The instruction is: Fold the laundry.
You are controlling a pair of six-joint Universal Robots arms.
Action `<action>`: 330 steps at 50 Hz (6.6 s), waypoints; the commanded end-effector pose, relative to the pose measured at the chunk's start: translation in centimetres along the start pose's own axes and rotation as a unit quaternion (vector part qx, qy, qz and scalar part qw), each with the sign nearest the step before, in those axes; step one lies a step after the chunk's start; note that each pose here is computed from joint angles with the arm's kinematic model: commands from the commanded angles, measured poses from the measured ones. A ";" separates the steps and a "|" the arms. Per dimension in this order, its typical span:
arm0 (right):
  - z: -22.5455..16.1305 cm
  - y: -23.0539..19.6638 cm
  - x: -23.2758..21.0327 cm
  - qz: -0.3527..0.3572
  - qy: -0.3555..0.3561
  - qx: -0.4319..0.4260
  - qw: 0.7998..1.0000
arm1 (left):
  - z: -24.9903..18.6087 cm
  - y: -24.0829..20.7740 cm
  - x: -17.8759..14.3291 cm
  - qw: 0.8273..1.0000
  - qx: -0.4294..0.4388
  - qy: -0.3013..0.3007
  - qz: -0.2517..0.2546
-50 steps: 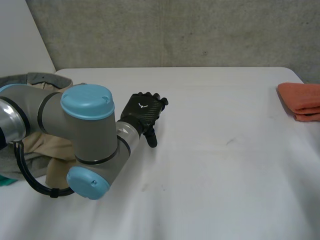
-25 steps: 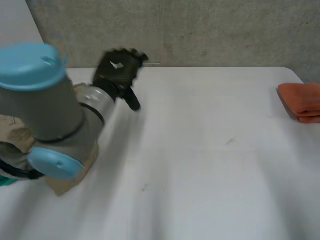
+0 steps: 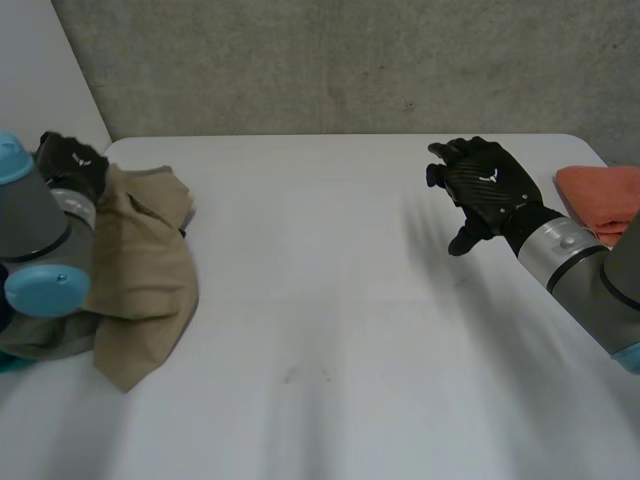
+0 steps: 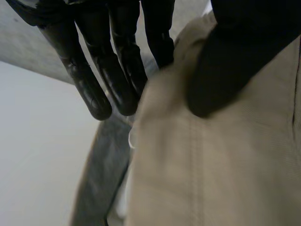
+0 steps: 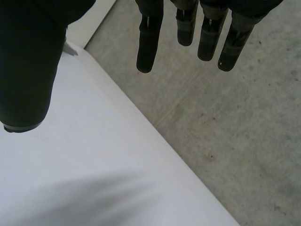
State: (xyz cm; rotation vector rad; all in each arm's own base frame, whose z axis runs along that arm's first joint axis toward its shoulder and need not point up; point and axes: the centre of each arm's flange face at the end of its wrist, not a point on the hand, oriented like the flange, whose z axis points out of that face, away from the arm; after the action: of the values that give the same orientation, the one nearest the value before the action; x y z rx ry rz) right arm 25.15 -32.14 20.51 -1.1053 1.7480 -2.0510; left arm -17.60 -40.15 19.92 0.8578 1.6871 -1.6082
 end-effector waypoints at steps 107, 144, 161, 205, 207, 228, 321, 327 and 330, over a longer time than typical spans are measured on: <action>-6.8 -15.0 8.9 -0.117 0.105 -0.018 0.987 | -25.1 -17.9 -8.9 0.912 0.290 0.014 -0.290; 9.7 -0.4 9.5 -0.002 0.240 0.004 0.971 | -2.5 -20.6 7.9 0.934 0.310 -0.033 -0.177; 6.3 -3.7 7.3 -0.003 0.168 -0.057 0.984 | -7.4 -22.1 3.6 0.904 0.342 -0.052 -0.250; -5.8 9.8 4.5 -0.090 -0.114 -0.182 0.973 | -21.4 -6.5 14.6 0.890 -0.048 0.344 -0.296; -5.5 10.0 4.8 -0.072 -0.107 -0.182 0.975 | -20.6 -6.8 14.6 0.897 -0.040 0.327 -0.295; -2.5 10.7 3.6 -0.097 -0.087 -0.193 0.972 | -17.0 -9.2 17.1 0.939 0.076 0.274 -0.194; -10.6 2.5 -1.0 0.002 -0.102 -0.345 0.933 | -20.8 -9.0 6.3 0.947 0.014 0.298 -0.122; -12.3 0.6 1.2 -0.015 -0.145 -0.384 0.912 | -24.1 -8.0 5.4 0.929 -0.004 0.356 -0.103; -11.0 0.8 1.9 -0.015 -0.111 -0.354 0.928 | -23.7 -8.8 6.1 0.925 0.025 0.363 -0.114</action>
State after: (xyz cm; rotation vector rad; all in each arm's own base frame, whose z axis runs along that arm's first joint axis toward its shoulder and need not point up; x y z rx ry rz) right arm 17.02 -23.28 19.51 -1.5212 2.4196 -1.1013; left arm -27.89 -17.34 20.95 1.3644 2.3099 -1.5443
